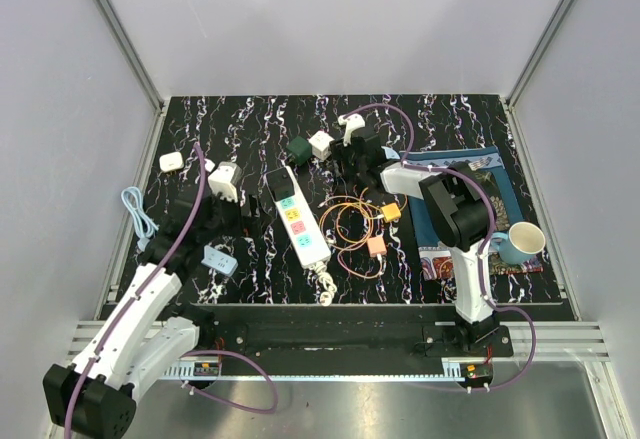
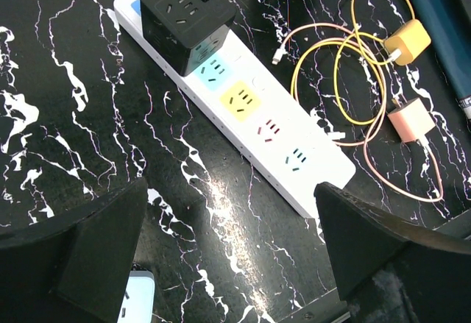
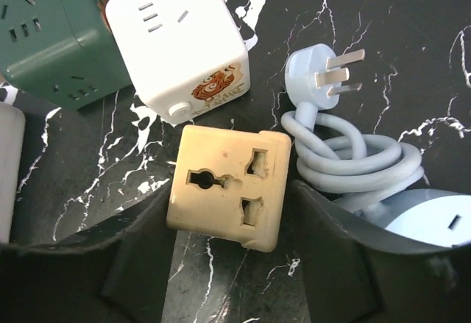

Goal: Insert the plug
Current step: Pick up the plug from the center of the board.

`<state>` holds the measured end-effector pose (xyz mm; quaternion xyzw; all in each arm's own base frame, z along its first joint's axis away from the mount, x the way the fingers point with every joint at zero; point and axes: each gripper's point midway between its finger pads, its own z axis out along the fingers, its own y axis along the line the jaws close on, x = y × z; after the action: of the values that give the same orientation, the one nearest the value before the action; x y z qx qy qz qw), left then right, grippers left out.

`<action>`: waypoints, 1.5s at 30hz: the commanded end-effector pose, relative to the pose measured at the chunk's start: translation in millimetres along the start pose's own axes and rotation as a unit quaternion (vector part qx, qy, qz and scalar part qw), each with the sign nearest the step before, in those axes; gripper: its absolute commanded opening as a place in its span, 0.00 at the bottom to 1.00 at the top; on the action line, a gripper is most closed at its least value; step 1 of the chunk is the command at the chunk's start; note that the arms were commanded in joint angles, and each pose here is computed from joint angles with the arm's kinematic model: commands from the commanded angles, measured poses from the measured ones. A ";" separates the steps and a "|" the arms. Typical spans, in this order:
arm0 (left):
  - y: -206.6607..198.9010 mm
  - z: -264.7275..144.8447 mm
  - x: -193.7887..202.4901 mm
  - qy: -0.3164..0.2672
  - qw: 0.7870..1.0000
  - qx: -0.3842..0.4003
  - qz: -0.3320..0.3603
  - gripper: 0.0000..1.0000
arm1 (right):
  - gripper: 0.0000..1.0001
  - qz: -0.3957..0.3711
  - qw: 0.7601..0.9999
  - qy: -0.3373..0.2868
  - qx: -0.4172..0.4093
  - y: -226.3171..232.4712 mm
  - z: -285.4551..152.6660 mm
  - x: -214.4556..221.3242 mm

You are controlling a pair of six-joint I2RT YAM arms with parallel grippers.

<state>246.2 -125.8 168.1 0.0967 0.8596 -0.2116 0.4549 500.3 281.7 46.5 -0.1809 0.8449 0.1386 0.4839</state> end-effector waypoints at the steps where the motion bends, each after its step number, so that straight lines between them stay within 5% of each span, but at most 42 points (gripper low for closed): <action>1: -6.2 -8.9 -34.7 -0.048 0.999 0.003 0.018 0.99 | 0.53 -0.006 0.998 -0.068 0.007 5.6 -13.5 -49.1; 5: -10.1 -11.8 -46.9 -0.057 0.998 0.006 0.015 0.99 | 0.28 -0.033 0.997 -0.069 -0.015 15.5 -35.7 -52.5; 8: -14.2 -11.3 -57.8 -0.060 0.998 0.010 0.006 0.99 | 0.21 -0.056 0.995 -0.076 -0.043 30.5 -61.0 -60.4; 24: -63.0 20.1 -97.3 0.022 0.989 0.113 -0.089 0.99 | 0.15 -0.197 0.951 -0.143 -0.188 126.6 -212.6 -88.3; 32: -98.8 18.9 -111.6 0.036 0.981 0.169 -0.087 0.99 | 0.15 -0.247 0.937 -0.137 -0.207 141.8 -233.9 -82.0; 45: -125.9 51.6 -84.1 0.089 0.985 0.150 0.001 0.93 | 0.15 -0.262 0.929 -0.136 -0.223 155.1 -243.3 -83.8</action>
<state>272.3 -256.7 240.0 0.1685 0.8573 -0.3558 0.3318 288.5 324.2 201.6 -0.4783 0.6821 0.1973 0.5168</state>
